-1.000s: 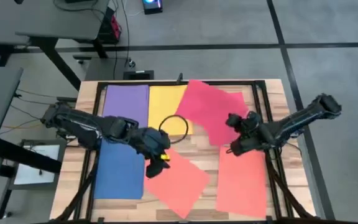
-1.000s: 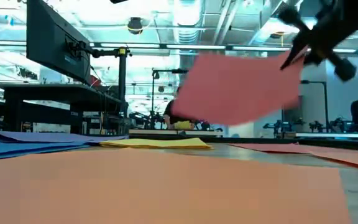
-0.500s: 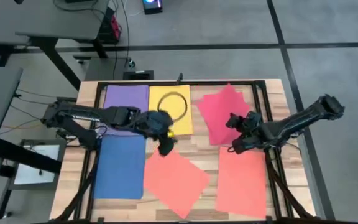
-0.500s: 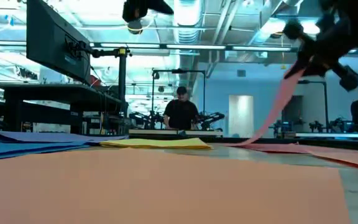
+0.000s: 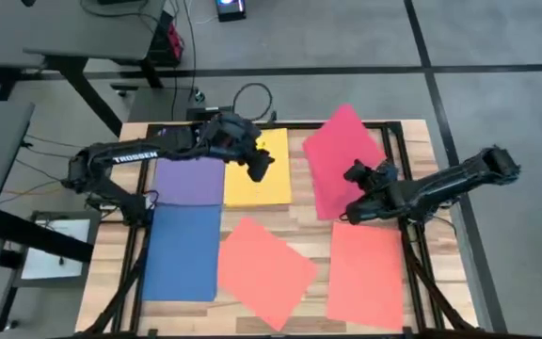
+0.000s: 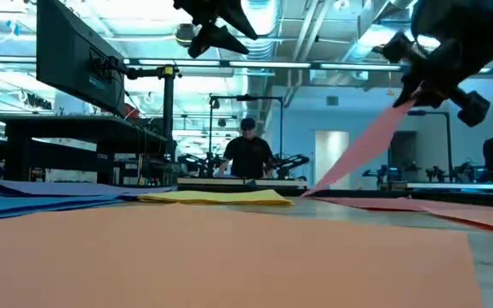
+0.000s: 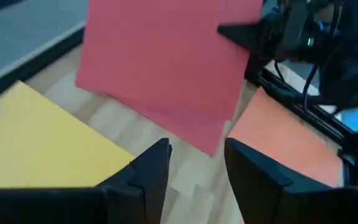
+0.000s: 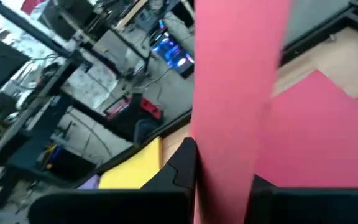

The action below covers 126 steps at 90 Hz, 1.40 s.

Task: Organize paper
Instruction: Stack the red paper on top of the red paper

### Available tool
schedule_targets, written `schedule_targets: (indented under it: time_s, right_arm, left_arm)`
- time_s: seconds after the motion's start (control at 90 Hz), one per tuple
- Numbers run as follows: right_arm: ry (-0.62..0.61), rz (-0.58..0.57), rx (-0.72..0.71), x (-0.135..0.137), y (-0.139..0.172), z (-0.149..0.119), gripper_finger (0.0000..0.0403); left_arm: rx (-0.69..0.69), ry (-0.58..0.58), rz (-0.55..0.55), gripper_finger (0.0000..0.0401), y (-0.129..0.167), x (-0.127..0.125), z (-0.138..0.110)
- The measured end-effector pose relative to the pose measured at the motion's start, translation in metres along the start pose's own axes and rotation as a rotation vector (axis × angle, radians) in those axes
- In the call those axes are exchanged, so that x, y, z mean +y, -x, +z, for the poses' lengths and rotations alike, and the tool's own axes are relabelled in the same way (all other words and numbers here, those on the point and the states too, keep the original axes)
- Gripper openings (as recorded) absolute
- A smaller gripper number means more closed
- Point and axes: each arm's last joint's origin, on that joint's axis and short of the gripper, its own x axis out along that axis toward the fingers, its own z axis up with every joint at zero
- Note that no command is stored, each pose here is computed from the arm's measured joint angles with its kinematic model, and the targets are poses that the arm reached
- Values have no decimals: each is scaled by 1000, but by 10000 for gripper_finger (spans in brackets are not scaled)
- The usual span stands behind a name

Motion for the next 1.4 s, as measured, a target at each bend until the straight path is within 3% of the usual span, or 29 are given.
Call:
schedule_targets:
  time_s: [0.433,0.711,0.844,1.144,1.4]
  right_arm:
    - [186,-128,29,-15,-13,-40,0]
    - [221,-135,92,-23,-12,-70,0]
    - [235,-209,144,-26,-14,-71,6]
    - [319,-356,163,-30,-27,-61,82]
    - [426,-644,342,-36,-18,-41,155]
  left_arm:
    - [0,-105,-19,138,-3,-6,-2]
    - [6,-117,-18,138,-5,-6,-3]
    - [18,-130,-14,138,-5,-6,-4]
    - [161,-102,-108,138,-34,-5,-19]
    - [298,-199,-84,138,-49,4,-35]
